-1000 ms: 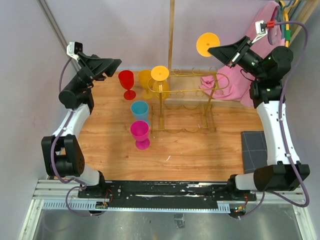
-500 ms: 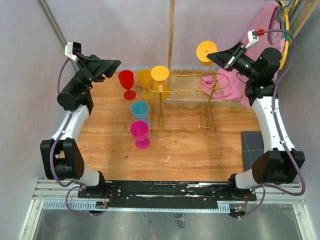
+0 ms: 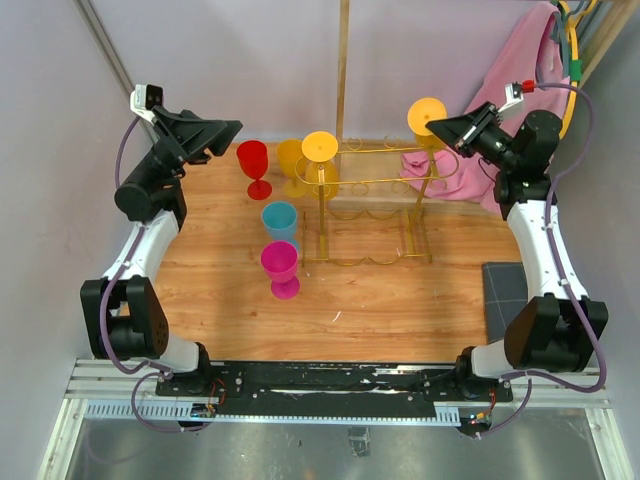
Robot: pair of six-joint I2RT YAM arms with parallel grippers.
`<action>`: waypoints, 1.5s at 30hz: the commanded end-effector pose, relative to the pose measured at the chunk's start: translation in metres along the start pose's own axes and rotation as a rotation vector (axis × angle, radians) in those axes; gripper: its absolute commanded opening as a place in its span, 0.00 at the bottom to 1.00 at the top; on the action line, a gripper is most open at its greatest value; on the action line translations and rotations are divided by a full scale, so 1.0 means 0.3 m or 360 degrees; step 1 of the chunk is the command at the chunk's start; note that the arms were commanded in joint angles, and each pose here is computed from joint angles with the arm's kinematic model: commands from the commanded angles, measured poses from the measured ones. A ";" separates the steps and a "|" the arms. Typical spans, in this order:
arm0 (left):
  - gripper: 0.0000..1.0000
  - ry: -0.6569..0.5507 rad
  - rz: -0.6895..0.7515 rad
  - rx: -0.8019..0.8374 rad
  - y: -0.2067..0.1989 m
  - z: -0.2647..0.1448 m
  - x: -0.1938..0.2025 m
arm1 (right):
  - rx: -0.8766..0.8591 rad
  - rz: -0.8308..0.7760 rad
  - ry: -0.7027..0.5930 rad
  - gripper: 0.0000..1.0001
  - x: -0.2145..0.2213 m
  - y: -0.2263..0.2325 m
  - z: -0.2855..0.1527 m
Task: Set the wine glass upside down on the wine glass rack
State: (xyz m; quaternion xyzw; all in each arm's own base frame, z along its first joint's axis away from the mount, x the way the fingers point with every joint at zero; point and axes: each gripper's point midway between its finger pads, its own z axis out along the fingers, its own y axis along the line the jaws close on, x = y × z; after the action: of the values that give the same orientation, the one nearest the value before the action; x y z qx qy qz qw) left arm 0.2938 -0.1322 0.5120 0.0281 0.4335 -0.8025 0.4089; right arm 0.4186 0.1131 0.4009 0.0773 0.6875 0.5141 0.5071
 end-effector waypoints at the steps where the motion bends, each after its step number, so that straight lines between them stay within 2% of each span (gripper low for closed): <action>1: 0.55 0.0123 0.0024 0.0158 -0.110 -0.023 0.077 | -0.0009 -0.0058 -0.0078 0.01 -0.032 0.030 -0.039; 20: 0.55 0.0115 0.0010 0.0153 -0.099 -0.027 0.074 | -0.0006 0.0033 -0.0020 0.01 0.045 -0.018 -0.060; 31: 0.54 0.0117 0.0017 0.0151 -0.102 -0.022 0.070 | -0.0022 0.0052 -0.0018 0.01 0.076 0.007 -0.096; 40: 0.55 0.0120 0.0013 0.0148 -0.103 -0.023 0.074 | 0.0059 0.0072 -0.0024 0.01 0.076 -0.007 -0.107; 43: 0.55 0.0118 0.0014 0.0149 -0.103 -0.024 0.076 | 0.0098 0.0081 -0.0017 0.02 0.080 -0.018 -0.112; 45: 0.55 0.0117 0.0012 0.0148 -0.101 -0.026 0.075 | 0.0127 0.0082 -0.0014 0.08 0.085 -0.031 -0.117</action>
State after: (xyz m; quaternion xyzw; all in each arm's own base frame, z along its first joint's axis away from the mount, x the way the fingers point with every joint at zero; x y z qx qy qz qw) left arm 0.2958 -0.1321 0.5076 0.0219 0.4361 -0.8030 0.4057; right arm 0.3877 0.1135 0.3675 0.1175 0.7032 0.5183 0.4722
